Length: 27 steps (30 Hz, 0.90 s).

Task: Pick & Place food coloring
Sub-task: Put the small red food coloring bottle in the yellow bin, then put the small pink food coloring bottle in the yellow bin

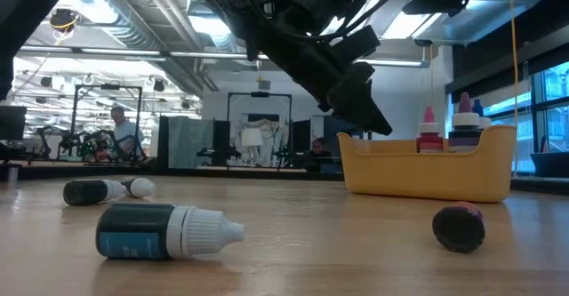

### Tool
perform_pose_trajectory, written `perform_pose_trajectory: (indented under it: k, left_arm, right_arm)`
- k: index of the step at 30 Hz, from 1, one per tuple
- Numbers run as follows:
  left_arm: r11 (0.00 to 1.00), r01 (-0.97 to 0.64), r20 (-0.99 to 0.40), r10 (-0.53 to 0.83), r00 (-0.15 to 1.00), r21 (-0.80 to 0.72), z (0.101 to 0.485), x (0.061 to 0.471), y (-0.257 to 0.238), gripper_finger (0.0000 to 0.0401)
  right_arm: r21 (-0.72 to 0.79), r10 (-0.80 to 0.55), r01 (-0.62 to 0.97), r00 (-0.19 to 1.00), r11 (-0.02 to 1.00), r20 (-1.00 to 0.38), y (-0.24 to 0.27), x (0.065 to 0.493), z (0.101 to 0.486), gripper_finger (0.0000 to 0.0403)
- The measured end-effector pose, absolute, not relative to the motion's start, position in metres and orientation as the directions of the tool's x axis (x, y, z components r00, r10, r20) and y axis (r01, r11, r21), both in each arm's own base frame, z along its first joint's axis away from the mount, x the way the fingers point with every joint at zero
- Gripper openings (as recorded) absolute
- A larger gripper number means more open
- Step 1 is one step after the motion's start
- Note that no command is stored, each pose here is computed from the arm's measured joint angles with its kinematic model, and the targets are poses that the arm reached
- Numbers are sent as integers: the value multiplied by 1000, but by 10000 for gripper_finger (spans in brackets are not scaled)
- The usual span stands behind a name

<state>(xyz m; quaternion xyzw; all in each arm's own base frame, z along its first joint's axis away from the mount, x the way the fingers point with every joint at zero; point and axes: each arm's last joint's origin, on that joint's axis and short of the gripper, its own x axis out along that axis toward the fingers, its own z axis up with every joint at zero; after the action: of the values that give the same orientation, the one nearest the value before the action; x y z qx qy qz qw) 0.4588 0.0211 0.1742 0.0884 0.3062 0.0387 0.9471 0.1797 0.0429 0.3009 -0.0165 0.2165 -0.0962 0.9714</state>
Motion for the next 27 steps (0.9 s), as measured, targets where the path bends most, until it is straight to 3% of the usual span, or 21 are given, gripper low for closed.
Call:
perform_pose_trajectory:
  k: [7,11,20,27]
  left_arm:
    - [981,-16,-582,127,803,191,174,458,21,95]
    - [981,-12,-583,124,803,193,200,448,18,98]
    - [987,4,-488,76,869,160,281,391,-2,95]
    - [999,-31,-335,44,941,42,271,338,-14,98]
  right_arm:
    - [-69,-183,170,889,983,-420,43,180,301,284]
    - [-44,-98,87,887,995,-451,48,185,296,284]
    - [-180,20,-114,890,977,-456,78,213,281,284]
    - [-202,144,-253,888,946,-436,113,236,261,284]
